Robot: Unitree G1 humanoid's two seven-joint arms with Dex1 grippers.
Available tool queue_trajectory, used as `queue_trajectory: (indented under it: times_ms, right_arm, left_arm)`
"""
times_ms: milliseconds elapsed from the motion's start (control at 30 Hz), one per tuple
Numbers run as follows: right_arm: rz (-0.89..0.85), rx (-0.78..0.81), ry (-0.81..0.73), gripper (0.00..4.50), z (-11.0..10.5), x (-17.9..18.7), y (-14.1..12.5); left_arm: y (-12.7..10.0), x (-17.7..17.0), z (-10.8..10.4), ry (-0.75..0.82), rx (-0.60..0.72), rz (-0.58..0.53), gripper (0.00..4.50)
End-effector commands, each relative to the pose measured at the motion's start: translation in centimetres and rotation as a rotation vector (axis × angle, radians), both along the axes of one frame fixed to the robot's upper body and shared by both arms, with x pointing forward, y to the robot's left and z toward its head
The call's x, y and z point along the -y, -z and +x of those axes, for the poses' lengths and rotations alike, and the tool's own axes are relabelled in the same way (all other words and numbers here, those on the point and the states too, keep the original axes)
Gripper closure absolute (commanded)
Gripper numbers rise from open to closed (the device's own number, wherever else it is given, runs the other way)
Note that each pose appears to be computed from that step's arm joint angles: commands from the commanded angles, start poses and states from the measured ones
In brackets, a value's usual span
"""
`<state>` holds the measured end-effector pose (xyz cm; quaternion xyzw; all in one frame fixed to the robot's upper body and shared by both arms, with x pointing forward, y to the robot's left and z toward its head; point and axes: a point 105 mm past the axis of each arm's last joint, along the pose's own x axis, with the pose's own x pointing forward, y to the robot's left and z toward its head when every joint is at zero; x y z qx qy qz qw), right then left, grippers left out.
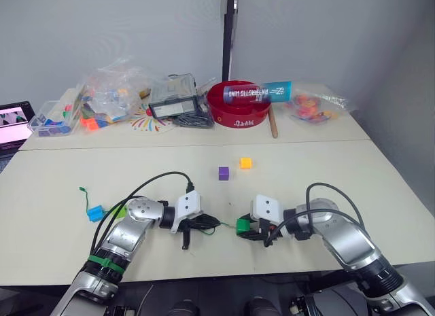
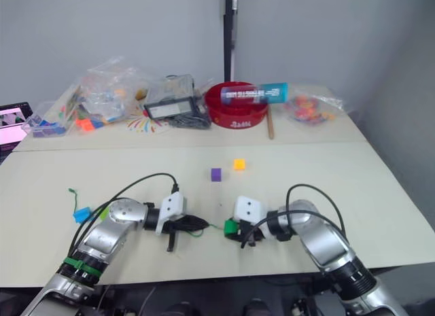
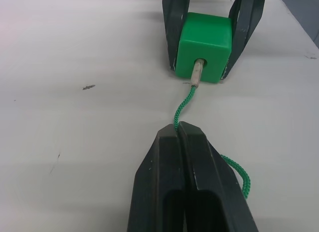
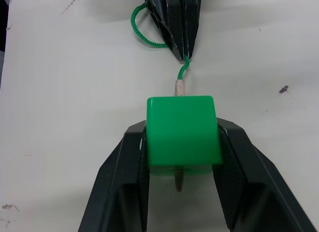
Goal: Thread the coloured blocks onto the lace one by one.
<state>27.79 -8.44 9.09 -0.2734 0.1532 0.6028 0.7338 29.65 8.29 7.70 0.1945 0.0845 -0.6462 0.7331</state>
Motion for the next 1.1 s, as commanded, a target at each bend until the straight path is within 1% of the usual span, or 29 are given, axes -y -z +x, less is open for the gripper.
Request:
queue_trajectory:
  times_ms: [33,233,633,767,867,967,1000,1100]
  right_arm:
    - [0.020,0.028,-0.023,3.29,-0.3,-0.5,-0.9]
    - [0.019,0.026,-0.026,3.29,-0.4,-0.6,-0.8]
    - [0.015,0.019,-0.036,3.29,-0.7,-0.8,-0.5]
    - [0.017,0.019,-0.032,3.29,-0.7,-0.9,-0.5]
    - [0.019,0.017,-0.032,3.29,-0.7,-1.0,-0.5]
    - [0.019,0.012,-0.037,3.29,-0.8,-1.2,-0.3]
    - [0.019,0.011,-0.039,3.29,-0.8,-1.2,-0.3]
    - [0.023,0.001,-0.046,3.29,-1.0,-1.6,-0.1]
  left_arm:
    - [-0.7,1.3,-0.2,0.039,0.012,-0.025,4.46]
    - [-0.9,2.0,-0.7,0.089,0.014,-0.012,4.46]
    - [-1.4,4.2,-0.3,0.131,0.047,-0.019,4.46]
    - [-1.1,3.8,-0.7,0.125,0.000,-0.022,4.46]
    - [-1.3,3.3,-0.6,0.107,-0.017,-0.036,3.65]
    - [-2.1,2.7,-0.1,0.068,0.017,-0.054,2.56]
    - [-2.3,2.4,-0.1,0.058,0.022,-0.056,2.32]
    - [-2.9,1.4,-0.2,0.045,0.019,-0.070,1.31]
